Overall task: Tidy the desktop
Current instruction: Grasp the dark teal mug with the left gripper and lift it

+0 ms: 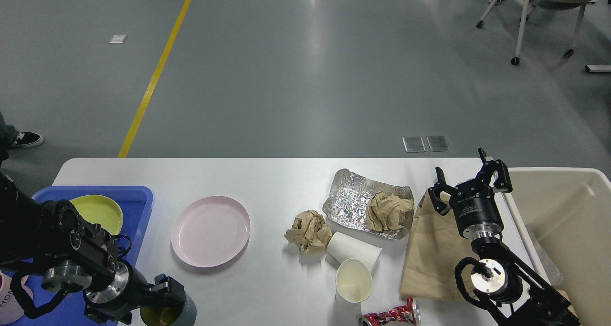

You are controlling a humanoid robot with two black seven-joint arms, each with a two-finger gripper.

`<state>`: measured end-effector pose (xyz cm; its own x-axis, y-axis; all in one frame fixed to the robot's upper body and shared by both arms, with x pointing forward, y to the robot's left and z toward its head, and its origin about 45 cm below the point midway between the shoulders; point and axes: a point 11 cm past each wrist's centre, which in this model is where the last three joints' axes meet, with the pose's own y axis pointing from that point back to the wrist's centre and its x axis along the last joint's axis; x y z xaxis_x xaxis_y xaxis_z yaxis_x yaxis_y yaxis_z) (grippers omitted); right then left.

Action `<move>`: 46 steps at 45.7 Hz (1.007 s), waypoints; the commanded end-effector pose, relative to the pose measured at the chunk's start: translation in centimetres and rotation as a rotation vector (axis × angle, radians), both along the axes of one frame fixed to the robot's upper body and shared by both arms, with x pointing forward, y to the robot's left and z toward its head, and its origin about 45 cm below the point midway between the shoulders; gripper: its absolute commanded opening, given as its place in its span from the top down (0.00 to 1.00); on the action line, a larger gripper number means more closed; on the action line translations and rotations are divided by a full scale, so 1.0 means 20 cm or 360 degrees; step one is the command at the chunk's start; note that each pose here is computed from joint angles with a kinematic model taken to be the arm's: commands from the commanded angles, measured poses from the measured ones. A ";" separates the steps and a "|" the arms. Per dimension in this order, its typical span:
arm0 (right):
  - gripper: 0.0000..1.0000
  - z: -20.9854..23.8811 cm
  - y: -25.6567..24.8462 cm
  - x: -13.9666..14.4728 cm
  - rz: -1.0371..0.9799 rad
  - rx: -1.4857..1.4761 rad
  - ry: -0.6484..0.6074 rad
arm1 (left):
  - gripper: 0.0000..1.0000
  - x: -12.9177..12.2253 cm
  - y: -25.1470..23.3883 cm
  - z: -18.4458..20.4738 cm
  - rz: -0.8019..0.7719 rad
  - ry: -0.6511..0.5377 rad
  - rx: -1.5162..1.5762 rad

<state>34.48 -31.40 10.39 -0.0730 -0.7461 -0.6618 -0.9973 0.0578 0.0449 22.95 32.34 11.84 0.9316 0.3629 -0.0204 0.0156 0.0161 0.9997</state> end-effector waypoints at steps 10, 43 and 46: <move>0.00 0.00 0.00 0.00 0.0000 0.0001 -0.0002 | 0.40 -0.01 -0.01 -0.05 -0.0005 -0.0004 0.0000; 0.00 0.00 0.00 0.00 0.0001 0.0003 -0.0002 | 1.00 -0.03 0.03 -0.03 0.0022 0.0097 0.0079; 0.00 0.00 0.00 0.00 0.0000 0.0001 -0.0002 | 1.00 -0.04 0.03 -0.03 0.0030 0.0115 0.0069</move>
<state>34.48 -31.36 10.38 -0.0729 -0.7456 -0.6624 -0.9973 0.0575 0.0450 22.25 32.95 11.09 0.9244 0.3774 -0.0546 0.0731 -0.0350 0.9967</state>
